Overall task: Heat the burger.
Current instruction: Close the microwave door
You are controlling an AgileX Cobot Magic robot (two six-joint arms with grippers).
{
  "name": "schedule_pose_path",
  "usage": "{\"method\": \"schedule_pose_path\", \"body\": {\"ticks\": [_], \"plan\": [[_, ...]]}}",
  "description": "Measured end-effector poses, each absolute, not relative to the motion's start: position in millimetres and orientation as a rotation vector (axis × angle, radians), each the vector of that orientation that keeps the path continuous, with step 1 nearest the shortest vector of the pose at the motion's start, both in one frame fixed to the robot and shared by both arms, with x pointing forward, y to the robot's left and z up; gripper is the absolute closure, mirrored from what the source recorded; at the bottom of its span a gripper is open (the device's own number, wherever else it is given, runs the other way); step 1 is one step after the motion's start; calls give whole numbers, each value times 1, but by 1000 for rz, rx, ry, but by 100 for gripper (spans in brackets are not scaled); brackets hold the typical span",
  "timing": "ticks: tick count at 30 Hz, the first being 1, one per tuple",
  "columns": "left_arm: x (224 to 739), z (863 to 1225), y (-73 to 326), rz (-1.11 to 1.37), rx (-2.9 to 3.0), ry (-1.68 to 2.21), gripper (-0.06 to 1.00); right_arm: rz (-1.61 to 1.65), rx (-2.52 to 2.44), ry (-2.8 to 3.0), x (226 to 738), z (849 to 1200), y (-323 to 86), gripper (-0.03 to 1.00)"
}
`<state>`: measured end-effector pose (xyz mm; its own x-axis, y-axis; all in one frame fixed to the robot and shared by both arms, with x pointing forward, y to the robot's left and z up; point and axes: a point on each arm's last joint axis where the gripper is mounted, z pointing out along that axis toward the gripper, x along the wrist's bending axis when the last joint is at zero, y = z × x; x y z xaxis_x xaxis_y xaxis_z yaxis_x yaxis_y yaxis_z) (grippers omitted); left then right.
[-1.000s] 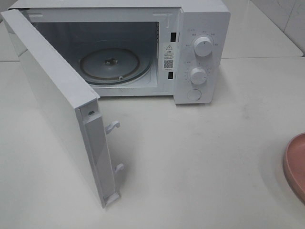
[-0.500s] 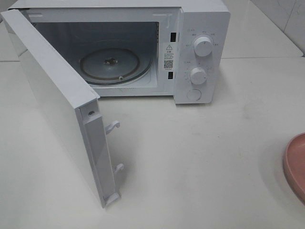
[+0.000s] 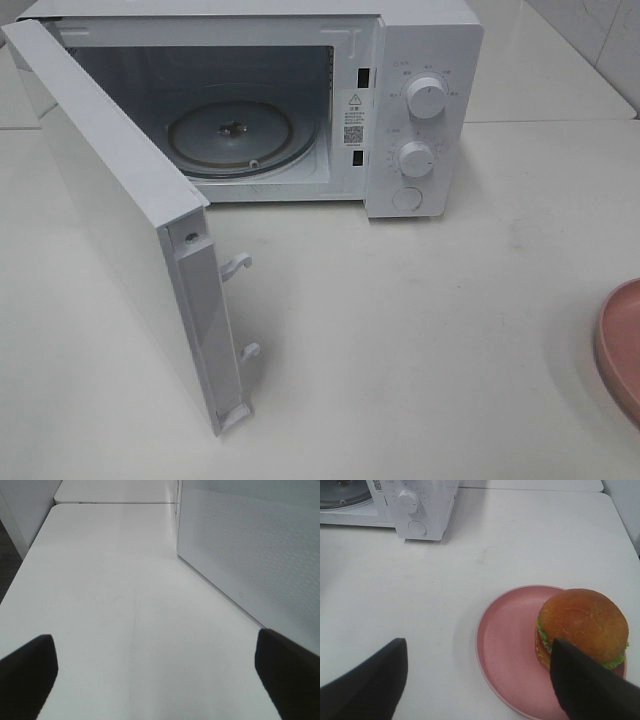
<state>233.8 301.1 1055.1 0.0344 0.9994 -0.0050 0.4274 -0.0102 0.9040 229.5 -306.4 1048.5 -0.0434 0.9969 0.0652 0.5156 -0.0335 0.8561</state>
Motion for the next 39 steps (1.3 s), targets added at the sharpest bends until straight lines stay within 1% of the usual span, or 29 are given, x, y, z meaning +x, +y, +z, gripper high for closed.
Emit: {"method": "schedule_pose_path", "body": {"ticks": [39], "plan": [[234,1055,301,943,1545,1497,-5,988,1609,1623,230,1049,-306,22]]}}
